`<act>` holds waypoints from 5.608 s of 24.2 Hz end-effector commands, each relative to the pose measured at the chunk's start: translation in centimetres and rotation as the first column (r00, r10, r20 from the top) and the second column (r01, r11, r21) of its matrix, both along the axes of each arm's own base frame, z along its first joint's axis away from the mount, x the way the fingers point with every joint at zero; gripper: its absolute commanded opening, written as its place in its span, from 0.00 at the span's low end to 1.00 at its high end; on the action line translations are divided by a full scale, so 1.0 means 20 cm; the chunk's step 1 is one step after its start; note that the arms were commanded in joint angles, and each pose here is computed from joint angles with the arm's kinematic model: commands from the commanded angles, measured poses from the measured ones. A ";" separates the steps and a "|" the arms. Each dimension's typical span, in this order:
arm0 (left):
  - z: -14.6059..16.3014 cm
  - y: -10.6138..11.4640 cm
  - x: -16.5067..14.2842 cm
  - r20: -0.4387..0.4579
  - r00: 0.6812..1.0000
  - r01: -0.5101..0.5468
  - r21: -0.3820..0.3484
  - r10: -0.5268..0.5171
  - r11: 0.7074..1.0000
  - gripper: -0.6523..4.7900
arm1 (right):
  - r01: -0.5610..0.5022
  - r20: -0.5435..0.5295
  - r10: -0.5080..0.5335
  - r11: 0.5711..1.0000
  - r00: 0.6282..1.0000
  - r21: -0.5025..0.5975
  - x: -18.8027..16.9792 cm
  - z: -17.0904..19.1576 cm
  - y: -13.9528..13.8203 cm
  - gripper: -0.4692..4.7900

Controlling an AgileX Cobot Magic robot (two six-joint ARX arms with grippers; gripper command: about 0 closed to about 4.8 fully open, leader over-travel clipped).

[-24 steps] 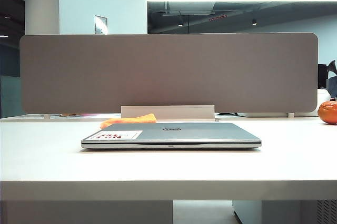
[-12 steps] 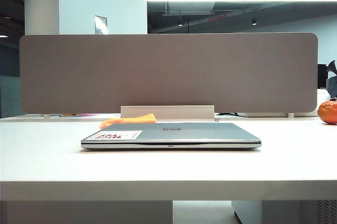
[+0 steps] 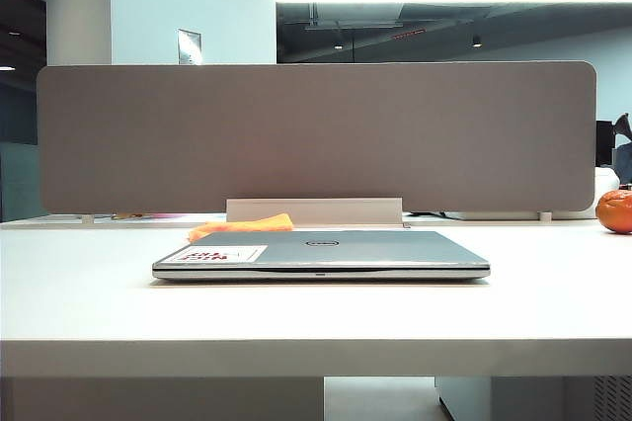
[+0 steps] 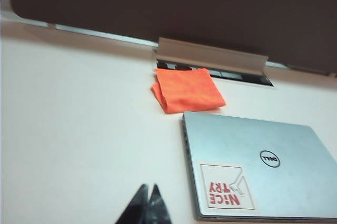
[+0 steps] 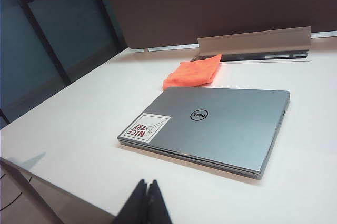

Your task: Pick up the orange rag and put it over the laptop.

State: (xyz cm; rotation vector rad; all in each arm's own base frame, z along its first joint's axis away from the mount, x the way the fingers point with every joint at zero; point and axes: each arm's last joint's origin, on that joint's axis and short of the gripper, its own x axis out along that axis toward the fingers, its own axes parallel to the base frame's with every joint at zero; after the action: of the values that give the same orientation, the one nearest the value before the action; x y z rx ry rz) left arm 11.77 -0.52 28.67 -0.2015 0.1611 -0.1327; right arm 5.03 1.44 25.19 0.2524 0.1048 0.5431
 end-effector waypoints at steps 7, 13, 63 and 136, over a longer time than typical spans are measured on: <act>0.10 -0.01 0.19 -0.089 0.994 0.066 -0.013 -0.067 0.998 0.11 | -0.005 0.012 0.005 1.000 1.000 0.003 0.00 0.01 0.00 0.08; 0.09 -0.02 0.38 -0.158 0.981 0.106 -0.035 -0.111 0.994 0.11 | -0.004 0.012 0.004 1.000 1.000 0.003 0.00 0.01 0.00 0.08; -0.37 -0.24 1.98 -0.315 0.922 0.149 -0.242 -0.223 0.959 0.52 | 0.007 0.011 -0.007 1.000 1.000 0.002 0.00 0.01 0.00 0.08; 0.10 -0.71 1.74 -0.057 0.784 0.589 -0.247 -0.618 0.769 0.11 | 0.002 0.024 -0.002 1.000 1.000 0.002 0.00 0.02 0.00 0.08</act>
State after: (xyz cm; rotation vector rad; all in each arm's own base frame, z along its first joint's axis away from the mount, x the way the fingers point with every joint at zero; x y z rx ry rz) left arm 46.70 -14.32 31.39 -0.3756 0.2926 -0.7874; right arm 5.05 1.43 25.29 0.2489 0.0934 0.5411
